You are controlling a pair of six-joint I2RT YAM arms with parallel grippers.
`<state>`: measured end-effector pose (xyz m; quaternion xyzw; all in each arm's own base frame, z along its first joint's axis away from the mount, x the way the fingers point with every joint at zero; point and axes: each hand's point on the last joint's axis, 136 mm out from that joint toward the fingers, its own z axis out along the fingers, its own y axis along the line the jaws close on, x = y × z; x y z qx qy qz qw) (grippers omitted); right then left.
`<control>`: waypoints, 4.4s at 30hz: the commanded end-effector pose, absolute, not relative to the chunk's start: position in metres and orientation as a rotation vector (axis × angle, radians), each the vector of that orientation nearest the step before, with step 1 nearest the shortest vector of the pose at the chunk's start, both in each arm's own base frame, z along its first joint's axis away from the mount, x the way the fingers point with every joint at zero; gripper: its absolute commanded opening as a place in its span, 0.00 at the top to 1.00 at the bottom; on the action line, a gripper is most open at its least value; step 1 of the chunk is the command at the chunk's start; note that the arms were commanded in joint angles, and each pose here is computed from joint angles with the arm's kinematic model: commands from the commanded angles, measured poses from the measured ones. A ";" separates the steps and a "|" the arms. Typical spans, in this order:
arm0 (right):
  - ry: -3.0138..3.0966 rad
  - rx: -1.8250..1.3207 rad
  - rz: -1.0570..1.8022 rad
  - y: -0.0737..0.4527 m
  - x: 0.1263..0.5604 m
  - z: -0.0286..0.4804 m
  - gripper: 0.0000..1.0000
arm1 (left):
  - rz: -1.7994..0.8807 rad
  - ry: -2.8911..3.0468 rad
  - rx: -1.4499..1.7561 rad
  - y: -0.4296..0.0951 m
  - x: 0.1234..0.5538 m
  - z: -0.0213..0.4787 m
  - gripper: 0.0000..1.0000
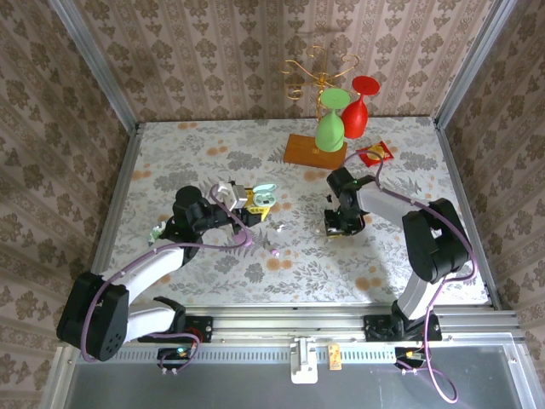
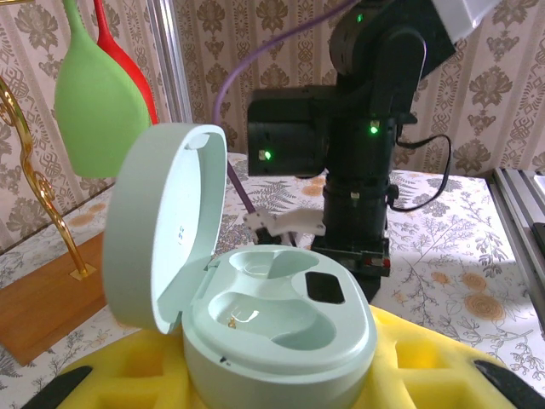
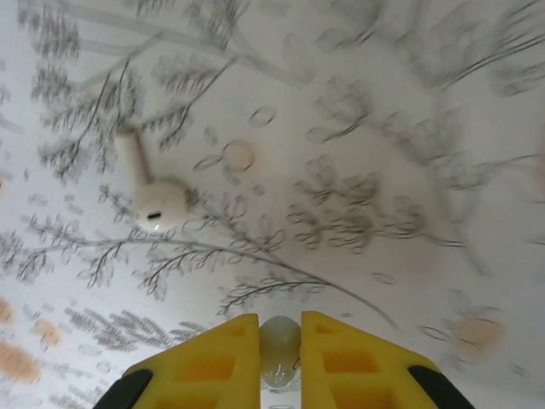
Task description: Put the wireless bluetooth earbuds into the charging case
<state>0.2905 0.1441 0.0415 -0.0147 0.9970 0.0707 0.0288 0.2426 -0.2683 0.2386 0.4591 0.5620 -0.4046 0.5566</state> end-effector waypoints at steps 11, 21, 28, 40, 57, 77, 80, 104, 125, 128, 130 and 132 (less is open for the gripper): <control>3.031 0.004 -0.572 0.103 0.297 0.104 0.81 | -0.945 1.316 1.099 -0.267 0.243 0.237 0.76; 2.987 -0.069 -0.700 0.114 0.302 0.113 0.81 | -0.945 1.315 1.102 -0.268 0.243 0.236 0.76; 2.982 -0.067 -0.746 0.111 0.304 0.118 0.81 | -0.948 1.323 1.100 -0.268 0.245 0.233 0.76; 3.051 -0.071 -0.835 0.110 0.302 0.099 0.82 | -0.952 1.327 1.097 -0.269 0.247 0.231 0.76; 3.041 -0.042 -0.956 0.105 0.305 0.098 0.84 | -0.938 1.348 1.090 -0.269 0.251 0.222 0.76; 3.077 0.103 -0.764 0.125 0.303 0.103 0.87 | -0.921 1.379 1.064 -0.269 0.261 0.213 0.76; 3.082 0.128 -0.707 0.130 0.302 0.104 0.87 | -0.913 1.385 1.063 -0.269 0.263 0.210 0.76; 2.919 -0.122 0.171 0.254 0.305 0.190 0.87 | -0.779 1.395 1.040 -0.279 0.288 0.183 0.77; 2.804 -0.163 0.425 0.305 0.334 0.213 0.87 | -0.832 1.374 1.039 -0.295 0.285 0.188 0.77; 2.817 -0.164 0.411 0.305 0.335 0.207 0.87 | -0.839 1.374 1.040 -0.298 0.285 0.188 0.77; 2.819 -0.167 0.414 0.307 0.335 0.205 0.87 | -0.843 1.372 1.045 -0.300 0.284 0.188 0.77; 2.816 -0.168 0.419 0.308 0.337 0.205 0.87 | -0.846 1.372 1.048 -0.301 0.283 0.188 0.76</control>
